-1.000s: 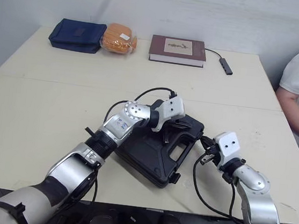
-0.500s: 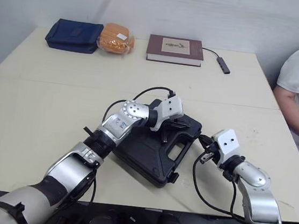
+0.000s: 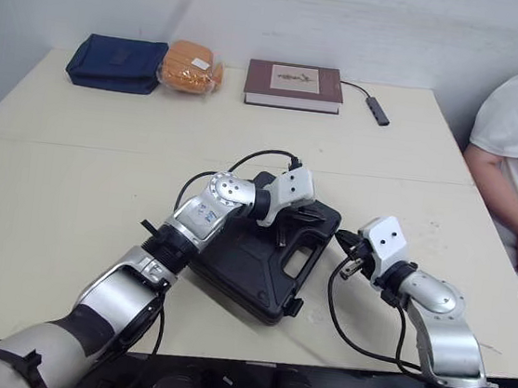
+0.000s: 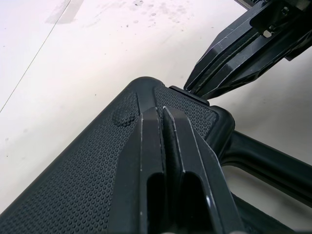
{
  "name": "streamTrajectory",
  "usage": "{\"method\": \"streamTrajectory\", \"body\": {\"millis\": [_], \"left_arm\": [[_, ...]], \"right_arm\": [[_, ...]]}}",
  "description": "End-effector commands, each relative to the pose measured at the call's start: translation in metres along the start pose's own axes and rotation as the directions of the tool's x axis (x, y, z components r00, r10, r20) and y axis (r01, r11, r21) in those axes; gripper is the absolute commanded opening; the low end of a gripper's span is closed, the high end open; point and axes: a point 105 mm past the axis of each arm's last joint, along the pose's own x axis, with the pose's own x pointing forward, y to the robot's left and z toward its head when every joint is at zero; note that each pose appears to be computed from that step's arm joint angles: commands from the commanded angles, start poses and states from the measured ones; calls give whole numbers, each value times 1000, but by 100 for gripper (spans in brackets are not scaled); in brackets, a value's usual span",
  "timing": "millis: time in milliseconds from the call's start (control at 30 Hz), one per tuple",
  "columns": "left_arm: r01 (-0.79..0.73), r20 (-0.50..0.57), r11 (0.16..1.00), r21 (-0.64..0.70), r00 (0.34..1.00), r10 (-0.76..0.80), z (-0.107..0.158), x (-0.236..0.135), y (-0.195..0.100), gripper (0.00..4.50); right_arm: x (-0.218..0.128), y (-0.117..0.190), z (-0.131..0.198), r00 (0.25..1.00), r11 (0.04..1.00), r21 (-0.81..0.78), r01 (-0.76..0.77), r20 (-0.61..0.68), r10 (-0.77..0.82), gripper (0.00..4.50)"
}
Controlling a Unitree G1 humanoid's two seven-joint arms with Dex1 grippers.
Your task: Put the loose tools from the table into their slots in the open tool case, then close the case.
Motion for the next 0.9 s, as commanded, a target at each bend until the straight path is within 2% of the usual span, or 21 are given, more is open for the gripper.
{"method": "streamTrajectory", "body": {"millis": [33, 300, 467, 667, 800, 900], "left_arm": [[81, -286, 979, -186, 949, -133, -90, 5, -40, 9], [90, -329, 973, -210, 931, -157, -106, 2, -47, 9], [74, -335, 973, -218, 931, -146, -111, 0, -47, 9], [24, -246, 978, -205, 966, -75, -93, 1, -34, 9], [6, -64, 979, -204, 998, -19, -50, -6, -18, 9], [43, 160, 989, -140, 987, -20, -5, -17, -14, 9]], "right_arm": [[14, 16, 44, 984, 994, -81, -75, 155, 87, 0], [22, 27, 49, 981, 984, -125, -123, 131, 139, 0], [17, 22, 45, 986, 985, -138, -100, 117, 117, 0], [4, 12, 45, 989, 982, -168, -91, 102, 109, 0], [-13, -2, 42, 993, 975, -212, -71, 78, 89, 0], [-24, -10, 42, 994, 967, -248, -58, 77, 80, 0]]}}
